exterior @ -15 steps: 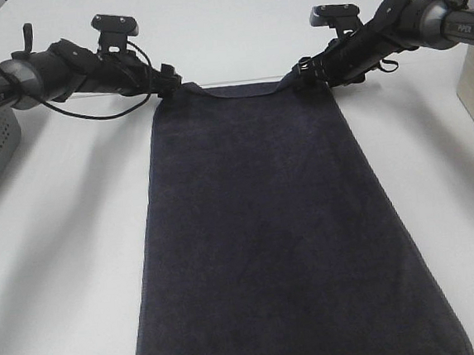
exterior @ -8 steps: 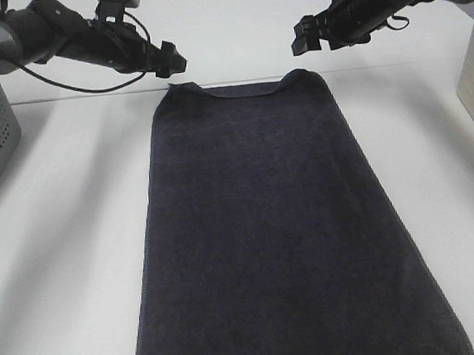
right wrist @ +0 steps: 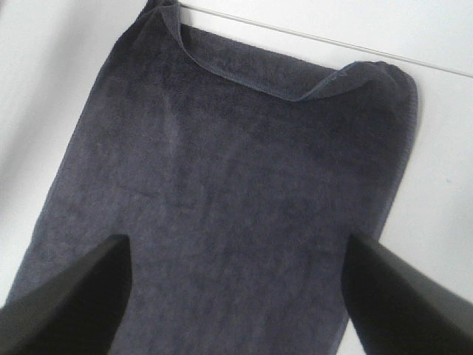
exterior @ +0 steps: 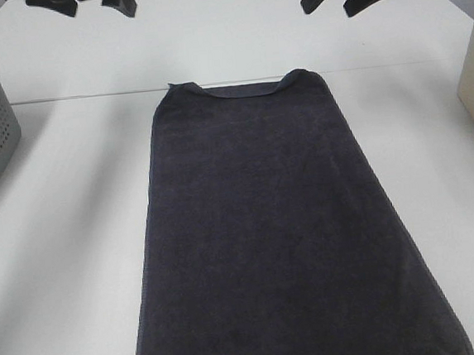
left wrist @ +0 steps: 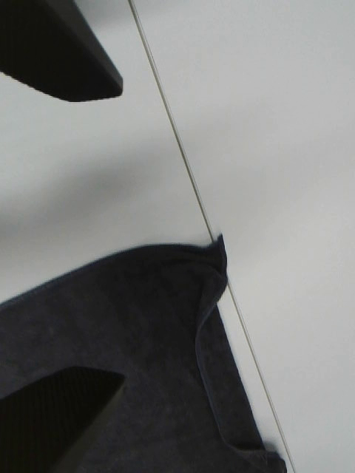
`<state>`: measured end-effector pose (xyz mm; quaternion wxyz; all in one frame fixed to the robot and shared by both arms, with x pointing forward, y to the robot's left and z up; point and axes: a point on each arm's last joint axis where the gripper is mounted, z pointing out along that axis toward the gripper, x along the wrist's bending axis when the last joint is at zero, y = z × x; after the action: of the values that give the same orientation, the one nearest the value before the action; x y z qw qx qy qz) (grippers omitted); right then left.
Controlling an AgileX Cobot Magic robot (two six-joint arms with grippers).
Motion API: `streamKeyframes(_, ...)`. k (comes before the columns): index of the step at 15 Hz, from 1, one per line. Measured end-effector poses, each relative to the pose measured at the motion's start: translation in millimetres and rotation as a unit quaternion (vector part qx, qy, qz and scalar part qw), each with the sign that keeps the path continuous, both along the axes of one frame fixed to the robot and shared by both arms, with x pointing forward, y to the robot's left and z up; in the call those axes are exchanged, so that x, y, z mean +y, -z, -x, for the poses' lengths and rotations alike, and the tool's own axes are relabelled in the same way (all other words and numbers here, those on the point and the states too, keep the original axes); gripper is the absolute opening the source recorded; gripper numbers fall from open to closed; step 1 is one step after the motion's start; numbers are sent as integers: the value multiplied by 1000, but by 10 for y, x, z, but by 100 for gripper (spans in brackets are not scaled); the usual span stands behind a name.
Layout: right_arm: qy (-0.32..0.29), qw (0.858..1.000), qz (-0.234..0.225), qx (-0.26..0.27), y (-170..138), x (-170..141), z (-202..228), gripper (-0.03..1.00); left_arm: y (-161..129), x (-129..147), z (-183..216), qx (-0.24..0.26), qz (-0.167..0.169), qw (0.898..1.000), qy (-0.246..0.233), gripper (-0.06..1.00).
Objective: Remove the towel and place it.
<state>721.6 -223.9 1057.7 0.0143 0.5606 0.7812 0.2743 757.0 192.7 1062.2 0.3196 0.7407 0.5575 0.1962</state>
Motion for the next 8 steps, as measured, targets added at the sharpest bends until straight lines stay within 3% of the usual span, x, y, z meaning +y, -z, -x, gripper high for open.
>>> streamKeyframes(3,75,997,-6,-19,-567,-359,233,76,-544,456,255,3,-32,998,-52,91)
streamKeyframes(6,138,989,-7,-43,-860,-779,370,76,-717,1047,404,38,-25,991,-127,91)
streamKeyframes(8,145,988,-7,-61,-1124,-799,634,76,-871,1356,533,41,-24,986,-162,91)
